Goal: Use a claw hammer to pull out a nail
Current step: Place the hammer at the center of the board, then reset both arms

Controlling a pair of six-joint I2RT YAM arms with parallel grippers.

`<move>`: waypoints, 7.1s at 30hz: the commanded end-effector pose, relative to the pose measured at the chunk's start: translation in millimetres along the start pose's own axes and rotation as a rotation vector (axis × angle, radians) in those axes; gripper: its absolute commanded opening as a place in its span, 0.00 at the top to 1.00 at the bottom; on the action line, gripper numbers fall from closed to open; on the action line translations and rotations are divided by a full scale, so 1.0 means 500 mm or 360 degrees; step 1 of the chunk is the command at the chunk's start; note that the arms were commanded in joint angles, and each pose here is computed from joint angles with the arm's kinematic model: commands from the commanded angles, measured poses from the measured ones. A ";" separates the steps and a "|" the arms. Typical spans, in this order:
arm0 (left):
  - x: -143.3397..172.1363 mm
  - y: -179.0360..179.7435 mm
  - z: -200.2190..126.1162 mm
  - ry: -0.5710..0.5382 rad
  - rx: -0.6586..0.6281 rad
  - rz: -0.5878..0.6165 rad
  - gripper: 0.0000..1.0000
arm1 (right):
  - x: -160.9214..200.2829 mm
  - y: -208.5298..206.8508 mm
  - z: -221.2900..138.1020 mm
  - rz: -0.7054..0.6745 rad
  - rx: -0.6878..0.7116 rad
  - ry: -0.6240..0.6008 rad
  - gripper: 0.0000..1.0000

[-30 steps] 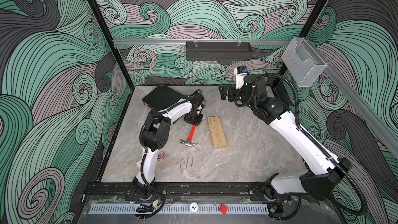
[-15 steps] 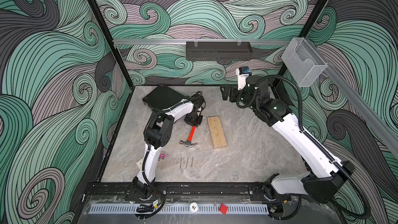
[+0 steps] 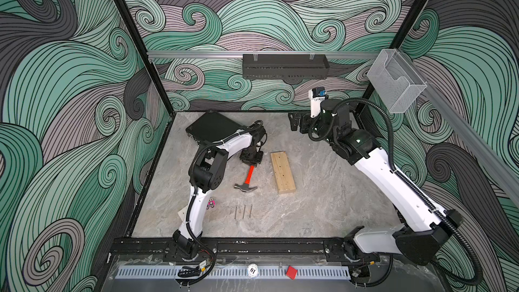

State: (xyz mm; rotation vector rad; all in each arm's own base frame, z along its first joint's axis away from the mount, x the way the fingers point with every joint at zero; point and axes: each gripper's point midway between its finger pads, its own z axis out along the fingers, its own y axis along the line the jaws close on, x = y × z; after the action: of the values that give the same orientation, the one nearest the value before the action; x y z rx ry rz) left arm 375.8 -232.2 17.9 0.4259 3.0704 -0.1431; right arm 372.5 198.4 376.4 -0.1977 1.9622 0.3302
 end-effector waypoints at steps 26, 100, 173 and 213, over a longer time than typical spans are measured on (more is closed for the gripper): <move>-0.023 -0.007 -0.058 -0.0115 0.0034 -0.0027 0.45 | -0.001 -0.014 -0.005 0.0008 0.0013 -0.0035 0.00; 0.127 0.503 -0.322 -0.1677 -0.0673 -0.0624 0.10 | 0.363 -0.492 -0.046 0.0145 0.1045 0.0031 0.00; 0.098 0.528 -0.191 -0.1678 -0.0578 -0.0594 0.01 | 0.493 -0.503 0.109 -0.0046 0.0792 -0.0098 0.00; 0.095 0.529 -0.190 -0.1670 -0.0578 -0.0593 0.01 | 0.494 -0.503 0.109 -0.0047 0.0791 -0.0096 0.00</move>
State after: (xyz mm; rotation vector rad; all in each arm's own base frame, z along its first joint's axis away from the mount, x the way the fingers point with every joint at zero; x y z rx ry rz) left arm 395.4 44.9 77.8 -0.2237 2.0639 0.1457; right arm 389.8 -19.6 83.7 0.0998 1.9574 -0.1847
